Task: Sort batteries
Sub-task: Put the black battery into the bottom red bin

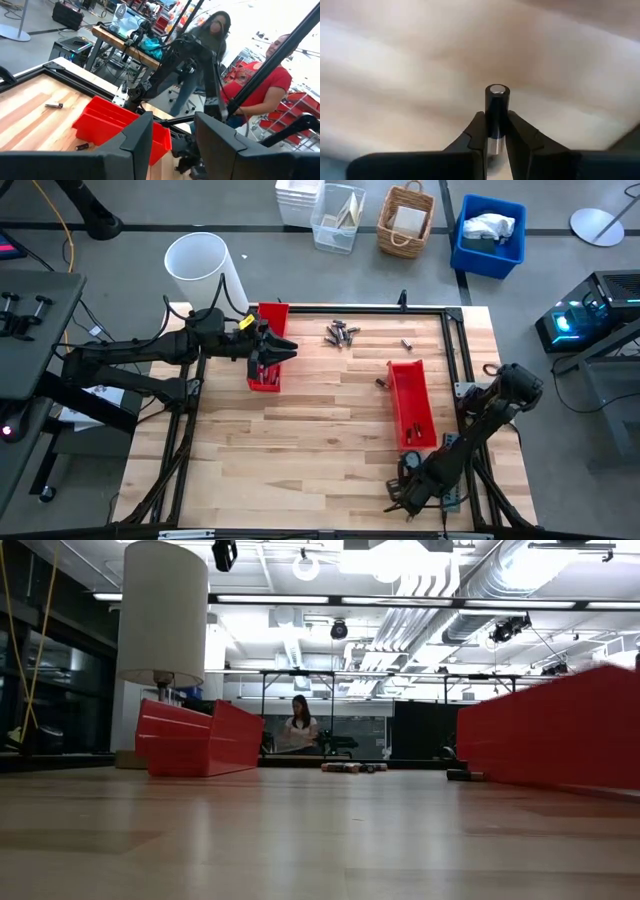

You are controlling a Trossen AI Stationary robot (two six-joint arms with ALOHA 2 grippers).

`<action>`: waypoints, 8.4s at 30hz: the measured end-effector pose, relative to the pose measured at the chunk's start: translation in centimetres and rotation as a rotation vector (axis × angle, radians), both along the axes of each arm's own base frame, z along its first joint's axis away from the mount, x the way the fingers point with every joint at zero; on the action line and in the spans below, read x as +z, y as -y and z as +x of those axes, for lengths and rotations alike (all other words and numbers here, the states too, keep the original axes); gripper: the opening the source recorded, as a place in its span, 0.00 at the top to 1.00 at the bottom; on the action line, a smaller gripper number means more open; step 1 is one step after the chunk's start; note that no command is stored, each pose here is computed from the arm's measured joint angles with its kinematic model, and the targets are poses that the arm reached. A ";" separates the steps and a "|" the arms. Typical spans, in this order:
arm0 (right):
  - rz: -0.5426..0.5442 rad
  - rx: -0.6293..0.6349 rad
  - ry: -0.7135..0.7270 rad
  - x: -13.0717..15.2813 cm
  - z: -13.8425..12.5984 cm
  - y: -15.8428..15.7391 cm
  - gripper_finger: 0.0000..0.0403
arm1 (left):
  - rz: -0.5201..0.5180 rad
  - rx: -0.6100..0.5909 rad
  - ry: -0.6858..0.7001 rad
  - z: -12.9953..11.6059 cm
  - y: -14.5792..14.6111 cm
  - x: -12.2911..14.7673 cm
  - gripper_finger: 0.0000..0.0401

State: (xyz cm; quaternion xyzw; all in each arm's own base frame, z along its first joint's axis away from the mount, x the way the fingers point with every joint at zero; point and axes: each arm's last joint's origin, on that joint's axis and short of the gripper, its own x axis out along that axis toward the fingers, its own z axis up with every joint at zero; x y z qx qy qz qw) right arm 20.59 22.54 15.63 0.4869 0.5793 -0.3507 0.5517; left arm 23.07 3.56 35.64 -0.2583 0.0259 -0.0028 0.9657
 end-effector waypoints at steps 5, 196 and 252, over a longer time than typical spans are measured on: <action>-0.004 0.066 0.238 7.9 0.9 0.2 0.92 | 0.009 -0.001 0.000 0.0 0.0 0.0 0.66; 0.163 0.790 -0.511 -0.9 13.8 30.8 0.47 | 0.131 0.146 -0.186 -3.2 -3.7 -0.9 0.66; -0.212 0.557 -0.028 13.0 7.1 32.0 0.92 | 0.149 0.229 -0.167 -3.8 -5.3 -0.7 0.66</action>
